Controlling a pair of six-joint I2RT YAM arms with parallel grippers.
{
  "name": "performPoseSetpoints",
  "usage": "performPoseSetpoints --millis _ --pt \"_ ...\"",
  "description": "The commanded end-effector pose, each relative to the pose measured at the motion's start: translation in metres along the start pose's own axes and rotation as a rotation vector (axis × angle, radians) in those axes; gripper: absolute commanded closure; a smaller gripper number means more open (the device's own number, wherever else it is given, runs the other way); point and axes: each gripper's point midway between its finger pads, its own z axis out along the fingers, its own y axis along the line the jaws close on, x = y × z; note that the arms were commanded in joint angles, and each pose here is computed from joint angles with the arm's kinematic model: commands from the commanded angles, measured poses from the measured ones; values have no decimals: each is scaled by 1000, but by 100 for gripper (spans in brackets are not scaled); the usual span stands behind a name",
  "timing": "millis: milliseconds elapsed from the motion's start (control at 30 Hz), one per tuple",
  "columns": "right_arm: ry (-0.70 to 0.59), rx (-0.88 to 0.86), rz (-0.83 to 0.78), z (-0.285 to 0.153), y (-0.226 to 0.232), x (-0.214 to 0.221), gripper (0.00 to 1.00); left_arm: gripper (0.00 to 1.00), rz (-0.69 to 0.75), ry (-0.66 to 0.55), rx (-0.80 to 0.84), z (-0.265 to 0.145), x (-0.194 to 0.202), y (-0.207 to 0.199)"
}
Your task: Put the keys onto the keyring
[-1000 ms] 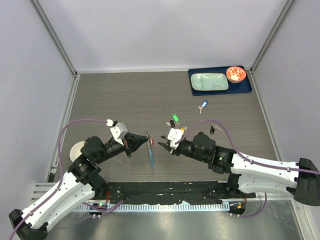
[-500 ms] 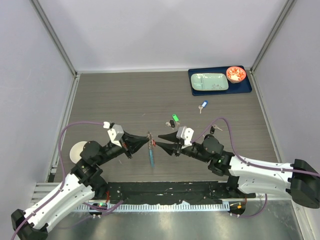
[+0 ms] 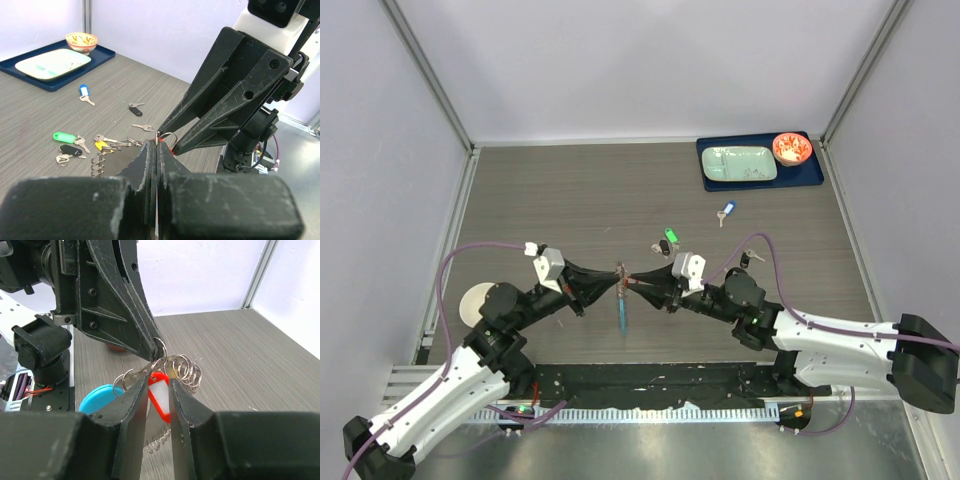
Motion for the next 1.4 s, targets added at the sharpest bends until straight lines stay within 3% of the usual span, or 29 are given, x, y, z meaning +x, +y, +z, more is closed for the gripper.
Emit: performPoseSetpoints --millis 0,333,600,1000,1367 --pt "-75 -4 3 5 0 -19 71 100 30 -102 48 3 -27 -10" --pt "-96 24 -5 5 -6 -24 78 100 24 -90 56 3 -24 -11" --pt "-77 30 -18 3 -7 -24 99 100 42 -72 40 0 -23 -9" --pt "124 38 -115 -2 -16 -8 99 100 124 54 -12 -6 -20 -2" --pt "166 -94 -116 7 5 4 99 100 86 -35 20 5 -27 -4"
